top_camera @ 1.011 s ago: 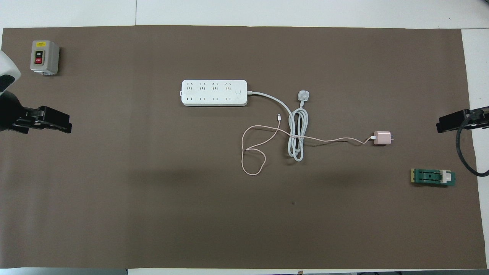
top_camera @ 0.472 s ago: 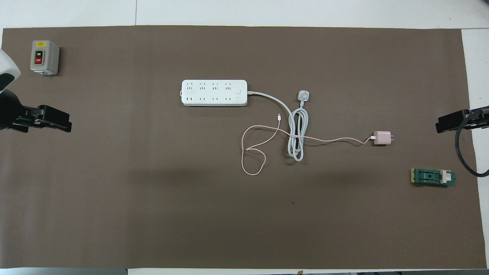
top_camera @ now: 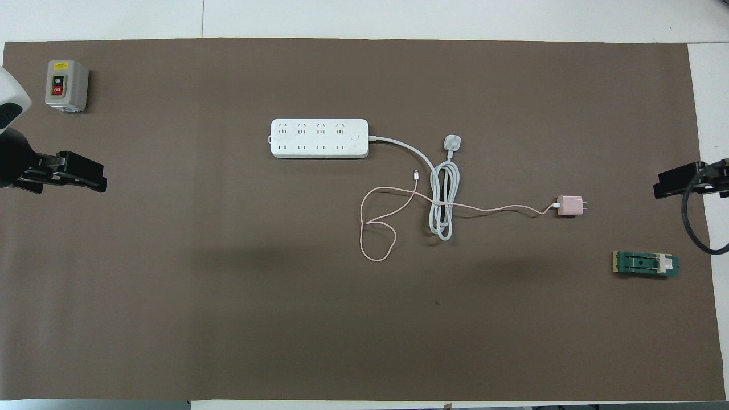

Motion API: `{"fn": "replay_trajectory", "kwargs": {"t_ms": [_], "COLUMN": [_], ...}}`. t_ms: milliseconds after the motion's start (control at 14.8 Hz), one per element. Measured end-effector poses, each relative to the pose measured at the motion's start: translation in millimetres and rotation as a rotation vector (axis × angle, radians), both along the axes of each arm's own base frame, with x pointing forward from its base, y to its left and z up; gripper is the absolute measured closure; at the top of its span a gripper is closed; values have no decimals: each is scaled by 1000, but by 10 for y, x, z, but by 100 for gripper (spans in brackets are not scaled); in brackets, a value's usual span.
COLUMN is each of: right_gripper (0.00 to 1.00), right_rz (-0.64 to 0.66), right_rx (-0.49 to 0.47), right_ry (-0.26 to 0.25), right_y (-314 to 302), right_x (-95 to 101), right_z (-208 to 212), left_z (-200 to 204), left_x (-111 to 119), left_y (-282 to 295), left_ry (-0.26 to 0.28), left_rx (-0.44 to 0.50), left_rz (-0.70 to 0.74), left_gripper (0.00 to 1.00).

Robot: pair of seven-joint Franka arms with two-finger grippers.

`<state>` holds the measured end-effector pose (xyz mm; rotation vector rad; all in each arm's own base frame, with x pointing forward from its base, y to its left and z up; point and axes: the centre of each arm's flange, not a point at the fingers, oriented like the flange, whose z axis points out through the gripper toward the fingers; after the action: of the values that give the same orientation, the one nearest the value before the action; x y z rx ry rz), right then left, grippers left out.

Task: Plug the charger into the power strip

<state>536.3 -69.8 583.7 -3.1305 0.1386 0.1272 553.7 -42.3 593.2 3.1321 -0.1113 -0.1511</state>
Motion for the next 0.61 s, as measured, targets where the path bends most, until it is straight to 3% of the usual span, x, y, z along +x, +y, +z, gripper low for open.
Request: {"fn": "replay_trajectory", "kwargs": {"t_ms": [202, 607], "right_gripper": [0, 0], "right_rz": [-251, -847], "right_rx": [82, 261], "right_ry": [49, 211], "right_y": [-182, -342], "right_x": [66, 413], "right_z": [-274, -1112], "left_z": [-145, -401], "left_x": [68, 294], "left_y": [-48, -279], "left_ry": [25, 73], "left_rx": [2, -27], "left_rz": [-8, -43], "left_gripper": [0, 0]}}
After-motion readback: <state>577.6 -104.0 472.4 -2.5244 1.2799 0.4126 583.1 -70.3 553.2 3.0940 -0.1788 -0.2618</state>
